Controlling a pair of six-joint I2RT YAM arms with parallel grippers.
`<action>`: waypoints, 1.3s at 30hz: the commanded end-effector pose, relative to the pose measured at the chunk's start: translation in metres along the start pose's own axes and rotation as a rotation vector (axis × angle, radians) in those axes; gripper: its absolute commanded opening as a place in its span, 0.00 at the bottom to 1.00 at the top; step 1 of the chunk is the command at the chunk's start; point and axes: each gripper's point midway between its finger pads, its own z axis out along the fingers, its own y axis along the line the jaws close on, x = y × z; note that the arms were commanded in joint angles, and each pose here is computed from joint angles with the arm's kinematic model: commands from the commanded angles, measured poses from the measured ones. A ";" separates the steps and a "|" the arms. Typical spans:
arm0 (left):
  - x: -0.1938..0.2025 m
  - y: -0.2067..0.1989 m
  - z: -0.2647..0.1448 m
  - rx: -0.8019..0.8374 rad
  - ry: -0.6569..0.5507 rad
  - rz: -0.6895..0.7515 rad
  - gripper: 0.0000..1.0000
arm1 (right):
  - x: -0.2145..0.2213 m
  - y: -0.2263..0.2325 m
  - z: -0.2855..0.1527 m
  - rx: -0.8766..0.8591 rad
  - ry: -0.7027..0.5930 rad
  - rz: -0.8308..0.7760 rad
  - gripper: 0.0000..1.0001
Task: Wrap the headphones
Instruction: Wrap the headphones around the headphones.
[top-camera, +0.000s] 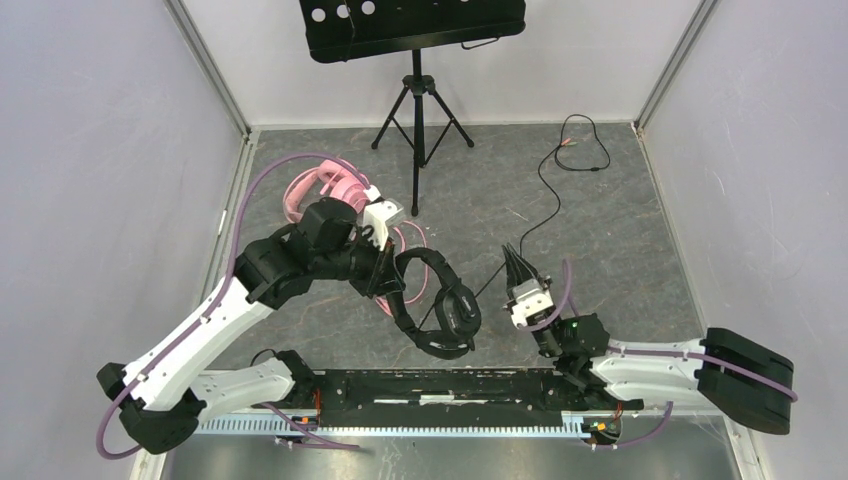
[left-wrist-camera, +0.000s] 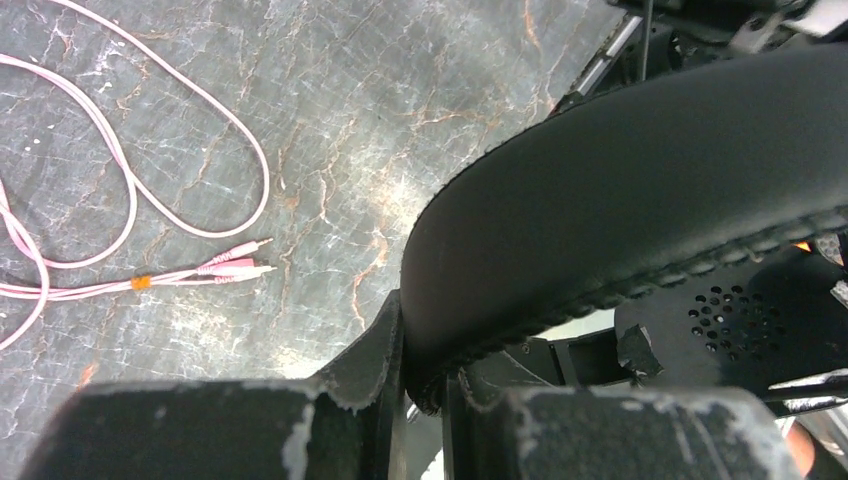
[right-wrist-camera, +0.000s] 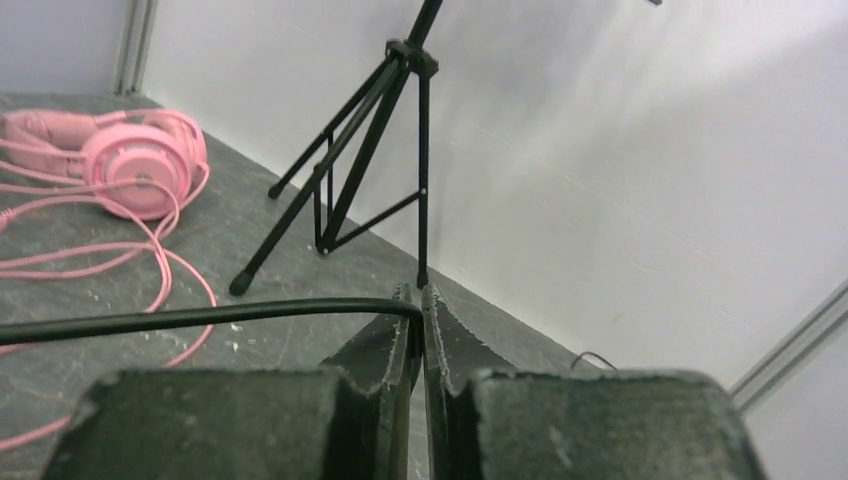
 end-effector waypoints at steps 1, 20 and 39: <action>0.005 0.000 0.004 0.038 0.025 0.132 0.02 | -0.018 0.005 0.018 -0.041 -0.023 0.088 0.06; -0.036 0.084 0.003 -0.396 -0.136 0.537 0.02 | -0.046 0.096 0.002 -0.595 0.317 0.508 0.00; -0.034 0.126 0.003 -0.644 -0.112 0.611 0.02 | -0.116 0.115 -0.016 -0.864 0.224 0.750 0.00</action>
